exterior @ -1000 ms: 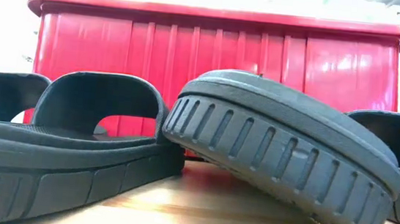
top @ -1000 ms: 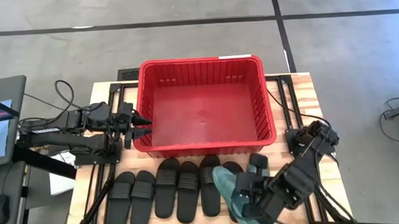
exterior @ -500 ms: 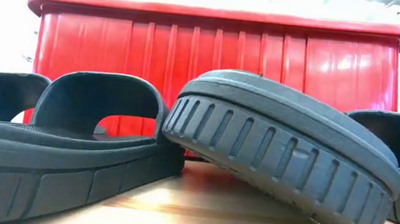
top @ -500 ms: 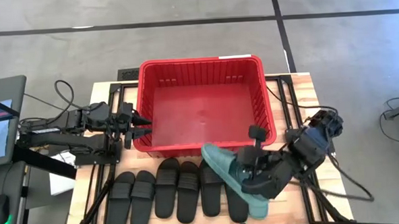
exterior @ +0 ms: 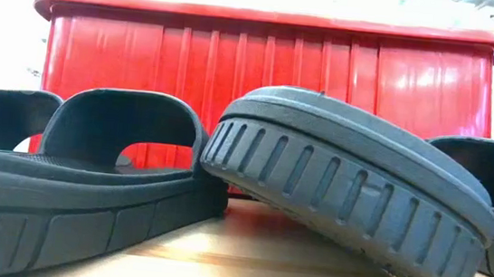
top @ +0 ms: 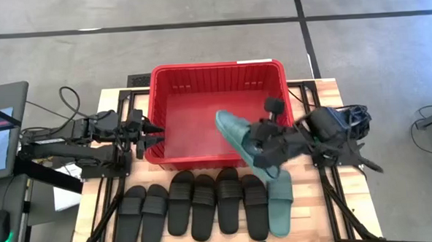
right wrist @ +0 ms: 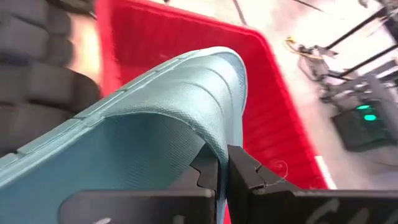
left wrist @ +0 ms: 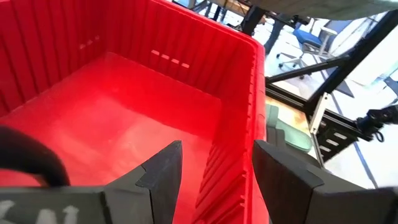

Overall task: Pick and place slides into bin
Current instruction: Put the right light green slipper into the red organizer bin

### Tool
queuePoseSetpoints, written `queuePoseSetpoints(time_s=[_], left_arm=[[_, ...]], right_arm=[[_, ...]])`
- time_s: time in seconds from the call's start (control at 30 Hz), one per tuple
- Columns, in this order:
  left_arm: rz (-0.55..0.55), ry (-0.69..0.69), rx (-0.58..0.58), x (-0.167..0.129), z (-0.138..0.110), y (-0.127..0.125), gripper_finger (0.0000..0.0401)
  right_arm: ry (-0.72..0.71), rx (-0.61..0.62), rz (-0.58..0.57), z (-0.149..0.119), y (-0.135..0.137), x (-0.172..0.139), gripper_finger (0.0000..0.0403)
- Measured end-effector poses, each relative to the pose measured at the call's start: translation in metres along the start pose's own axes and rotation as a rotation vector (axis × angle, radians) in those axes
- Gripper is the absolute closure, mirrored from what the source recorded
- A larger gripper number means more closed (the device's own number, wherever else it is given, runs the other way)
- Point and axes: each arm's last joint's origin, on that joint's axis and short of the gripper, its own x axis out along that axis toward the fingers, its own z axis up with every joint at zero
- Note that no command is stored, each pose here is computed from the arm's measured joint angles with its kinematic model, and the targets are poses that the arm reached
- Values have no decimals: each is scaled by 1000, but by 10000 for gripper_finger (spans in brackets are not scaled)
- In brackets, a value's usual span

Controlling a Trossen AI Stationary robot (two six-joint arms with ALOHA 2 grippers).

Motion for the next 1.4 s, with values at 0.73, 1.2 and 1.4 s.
queuePoseSetpoints(time_s=[0.73,1.2,1.4], left_arm=[[25,-11,-54,0,0,1,218],[42,-19,-61,0,1,1,218],[63,-30,-64,0,1,2,218]], right_arm=[[449,-25,-141,-35,-95,126,403],[675,-48,-78,-88,-99,202,403],[604,-15,-24,-97,-97,228,403]])
